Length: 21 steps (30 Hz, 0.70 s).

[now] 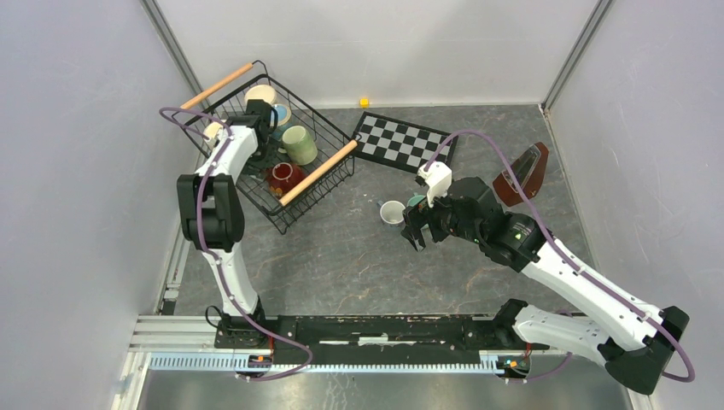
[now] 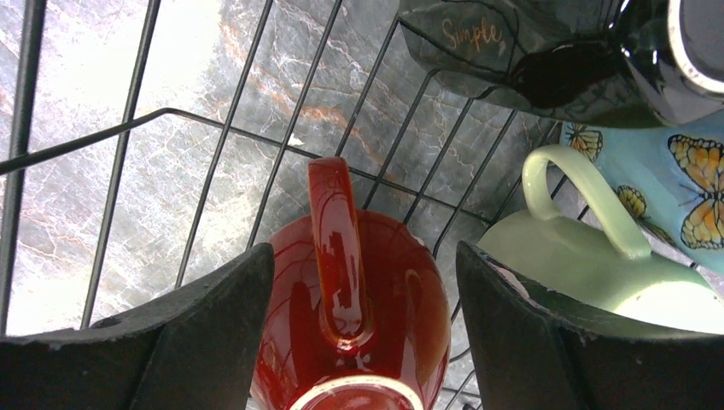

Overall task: Unload the cups from the dish rack
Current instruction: Unload the cup from the dish rack.

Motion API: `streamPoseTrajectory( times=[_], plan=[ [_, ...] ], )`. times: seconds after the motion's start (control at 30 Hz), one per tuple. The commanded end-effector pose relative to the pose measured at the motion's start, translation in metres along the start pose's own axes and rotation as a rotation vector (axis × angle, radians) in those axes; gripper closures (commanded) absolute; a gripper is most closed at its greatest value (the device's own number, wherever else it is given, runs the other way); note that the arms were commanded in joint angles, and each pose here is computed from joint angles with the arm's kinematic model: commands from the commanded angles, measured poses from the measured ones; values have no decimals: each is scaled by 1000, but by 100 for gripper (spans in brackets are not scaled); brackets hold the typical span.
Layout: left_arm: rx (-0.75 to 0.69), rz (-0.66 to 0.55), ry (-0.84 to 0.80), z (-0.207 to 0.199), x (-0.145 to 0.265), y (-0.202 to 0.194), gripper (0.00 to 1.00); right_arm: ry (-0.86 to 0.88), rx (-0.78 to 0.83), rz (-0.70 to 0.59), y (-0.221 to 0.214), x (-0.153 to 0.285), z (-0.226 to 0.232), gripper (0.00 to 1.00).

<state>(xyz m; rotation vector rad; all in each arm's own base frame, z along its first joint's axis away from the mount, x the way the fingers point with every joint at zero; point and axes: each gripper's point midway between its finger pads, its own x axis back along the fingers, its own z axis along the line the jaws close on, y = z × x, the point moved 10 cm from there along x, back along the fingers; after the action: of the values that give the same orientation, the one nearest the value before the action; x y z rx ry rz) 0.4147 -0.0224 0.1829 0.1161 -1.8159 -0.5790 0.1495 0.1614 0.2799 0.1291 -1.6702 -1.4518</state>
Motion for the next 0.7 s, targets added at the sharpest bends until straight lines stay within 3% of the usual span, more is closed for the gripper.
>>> streamPoseTrajectory(
  times=[0.0, 0.67],
  plan=[
    [62, -49, 26, -9, -3, 11, 18, 13, 21, 0, -2, -1, 1, 2],
    [24, -41, 59, -10, -22, 8, 40, 12, 26, 14, -8, -5, 0, 2]
  ],
)
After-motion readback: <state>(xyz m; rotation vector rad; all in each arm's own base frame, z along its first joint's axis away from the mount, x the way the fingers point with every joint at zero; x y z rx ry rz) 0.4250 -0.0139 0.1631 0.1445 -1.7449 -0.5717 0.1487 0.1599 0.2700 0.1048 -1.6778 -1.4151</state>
